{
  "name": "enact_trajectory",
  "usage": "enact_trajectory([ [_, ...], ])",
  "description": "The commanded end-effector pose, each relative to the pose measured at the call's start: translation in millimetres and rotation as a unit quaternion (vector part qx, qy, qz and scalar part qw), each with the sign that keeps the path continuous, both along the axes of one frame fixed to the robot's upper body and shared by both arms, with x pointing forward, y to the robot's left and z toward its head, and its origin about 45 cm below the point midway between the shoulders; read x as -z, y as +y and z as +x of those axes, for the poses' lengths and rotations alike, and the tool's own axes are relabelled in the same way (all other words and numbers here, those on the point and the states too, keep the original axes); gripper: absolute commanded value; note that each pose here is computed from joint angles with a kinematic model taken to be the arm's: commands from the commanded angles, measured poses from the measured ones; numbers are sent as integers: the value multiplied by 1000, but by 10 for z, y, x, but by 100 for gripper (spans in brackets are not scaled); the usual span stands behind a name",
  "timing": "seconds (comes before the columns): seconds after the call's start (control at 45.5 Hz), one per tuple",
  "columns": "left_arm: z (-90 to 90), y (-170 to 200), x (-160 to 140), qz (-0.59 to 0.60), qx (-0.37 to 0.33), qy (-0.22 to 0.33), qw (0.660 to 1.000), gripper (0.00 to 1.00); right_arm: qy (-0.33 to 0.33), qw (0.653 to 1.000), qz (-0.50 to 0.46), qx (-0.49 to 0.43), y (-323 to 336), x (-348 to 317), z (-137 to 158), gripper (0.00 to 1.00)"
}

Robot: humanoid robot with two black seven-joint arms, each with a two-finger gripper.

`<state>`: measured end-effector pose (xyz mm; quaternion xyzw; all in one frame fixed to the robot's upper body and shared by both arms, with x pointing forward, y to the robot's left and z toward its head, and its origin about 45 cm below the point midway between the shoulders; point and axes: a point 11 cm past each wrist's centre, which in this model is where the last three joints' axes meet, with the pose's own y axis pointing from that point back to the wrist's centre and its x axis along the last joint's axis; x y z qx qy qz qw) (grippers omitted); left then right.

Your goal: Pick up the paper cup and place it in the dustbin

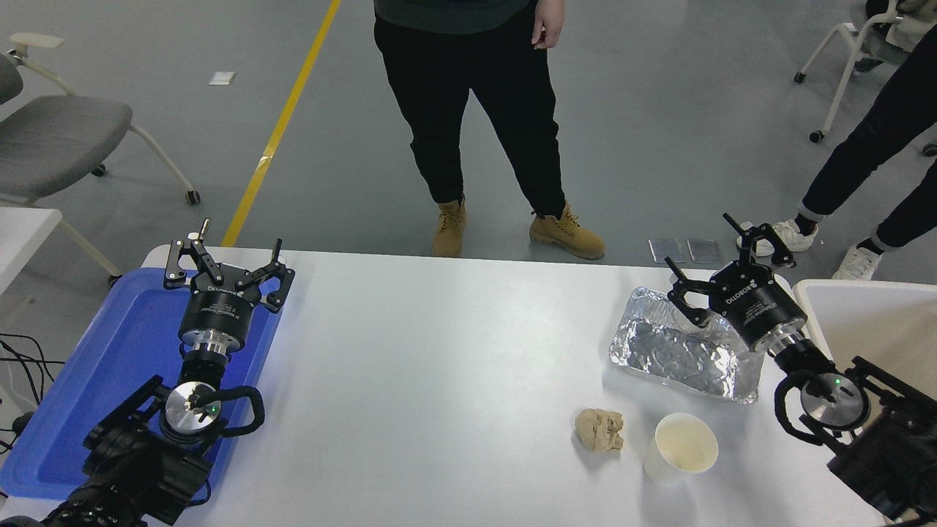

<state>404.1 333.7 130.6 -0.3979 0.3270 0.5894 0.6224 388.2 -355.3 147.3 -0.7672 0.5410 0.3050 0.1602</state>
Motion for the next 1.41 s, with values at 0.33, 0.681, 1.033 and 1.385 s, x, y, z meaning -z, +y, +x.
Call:
enact_trajectory([
  [0.33,0,-2,1,1,0,0,1000,100,-46,969,-204,-131,218,-743,117,100],
  [0.681,1,-8,-4,1,2,-1,1000,100,-36,890,-387,-240,269,-1129,193,100],
  [1.033,2,-9,-4,2,3,-1,1000,100,-28,760,-536,-365,271,-1202,-59,100],
  [1.385,2,-6,-5,1,2,-1,1000,100,-11,623,-639,-451,227,-1484,-265,100],
])
